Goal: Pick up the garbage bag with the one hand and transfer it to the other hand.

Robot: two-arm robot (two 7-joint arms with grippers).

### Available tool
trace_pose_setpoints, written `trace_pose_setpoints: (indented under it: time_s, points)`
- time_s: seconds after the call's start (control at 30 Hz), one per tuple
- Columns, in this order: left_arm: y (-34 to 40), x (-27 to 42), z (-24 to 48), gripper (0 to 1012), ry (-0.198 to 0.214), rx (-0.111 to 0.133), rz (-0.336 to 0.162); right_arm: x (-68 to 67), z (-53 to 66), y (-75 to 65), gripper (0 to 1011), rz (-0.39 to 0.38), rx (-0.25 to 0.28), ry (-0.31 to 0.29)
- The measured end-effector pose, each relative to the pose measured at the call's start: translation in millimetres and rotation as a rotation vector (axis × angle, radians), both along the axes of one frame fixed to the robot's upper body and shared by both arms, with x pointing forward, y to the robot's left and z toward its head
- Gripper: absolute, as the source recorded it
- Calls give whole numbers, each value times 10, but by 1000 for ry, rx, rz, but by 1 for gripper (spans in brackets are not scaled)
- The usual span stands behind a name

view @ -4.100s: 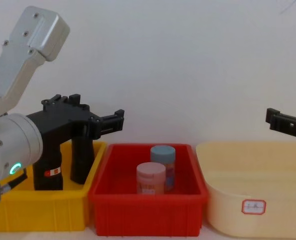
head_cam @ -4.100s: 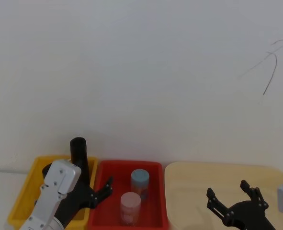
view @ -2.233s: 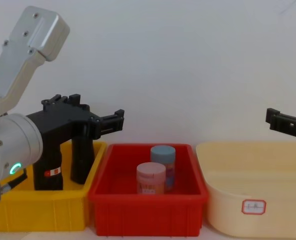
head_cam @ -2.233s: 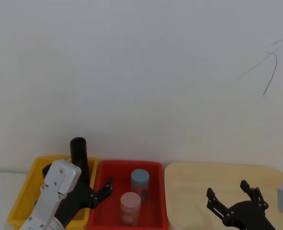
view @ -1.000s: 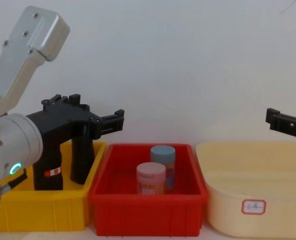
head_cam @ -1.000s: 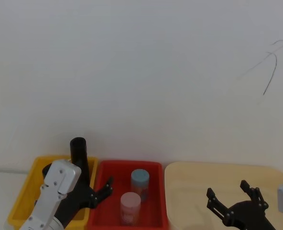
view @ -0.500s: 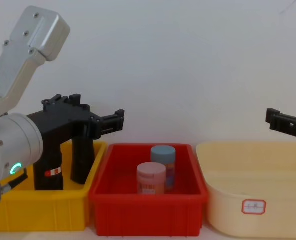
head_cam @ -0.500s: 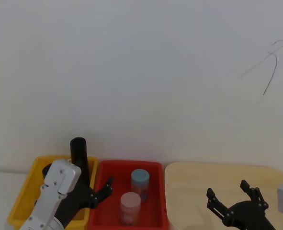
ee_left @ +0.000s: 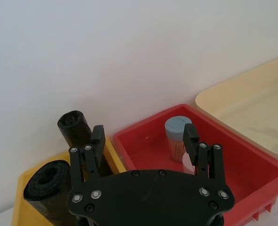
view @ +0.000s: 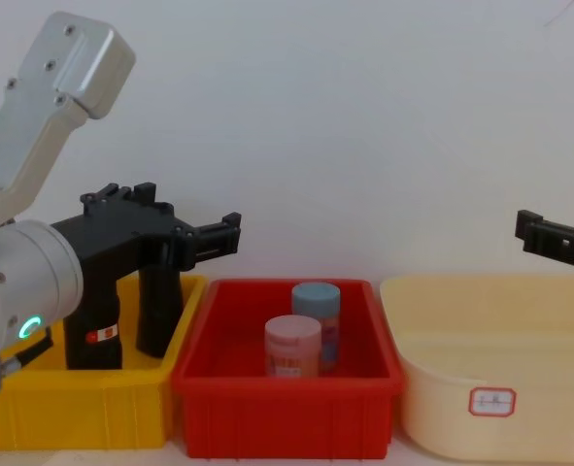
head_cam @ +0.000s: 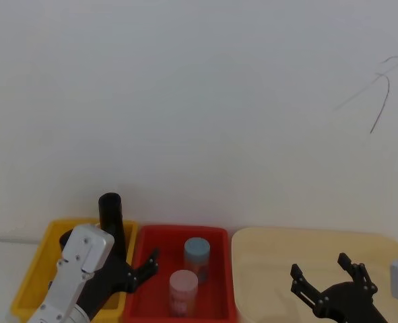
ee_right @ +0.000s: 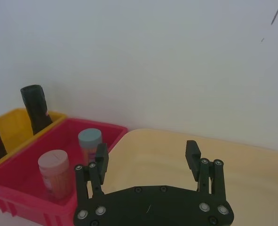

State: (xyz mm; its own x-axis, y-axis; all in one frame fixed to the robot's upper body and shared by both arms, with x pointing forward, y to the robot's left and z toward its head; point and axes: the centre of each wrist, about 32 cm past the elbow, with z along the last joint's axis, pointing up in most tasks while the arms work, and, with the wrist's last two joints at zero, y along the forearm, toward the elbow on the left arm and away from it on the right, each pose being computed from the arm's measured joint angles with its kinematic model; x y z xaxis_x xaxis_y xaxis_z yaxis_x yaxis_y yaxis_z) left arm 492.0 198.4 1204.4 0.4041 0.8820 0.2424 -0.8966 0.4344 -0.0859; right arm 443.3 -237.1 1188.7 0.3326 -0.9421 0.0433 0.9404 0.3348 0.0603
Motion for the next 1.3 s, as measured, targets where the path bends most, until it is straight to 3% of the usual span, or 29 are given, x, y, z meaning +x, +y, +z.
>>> trace_pose_setpoints:
  time_s: [0.27, 0.57, 0.7, 0.9, 1.13, 1.3]
  points:
    - [79, -20, 1, 1001, 4, 14, -11, 0, 0, 0, 1001, 0, 0, 0]
    - [376, -90, -4, 1001, 20, 42, -47, 0, 0, 0, 1001, 0, 0, 0]
    - [563, -125, -18, 1001, 33, 59, -58, 0, 0, 0, 1001, 0, 0, 0]
    - [769, -145, -38, 1001, 51, 78, -64, 0, 0, 0, 1001, 0, 0, 0]
    - [921, -138, -61, 1001, 73, 89, -62, 0, 0, 0, 1001, 0, 0, 0]
    - [1031, -110, -75, 1001, 105, 82, -52, 0, 0, 0, 1001, 0, 0, 0]
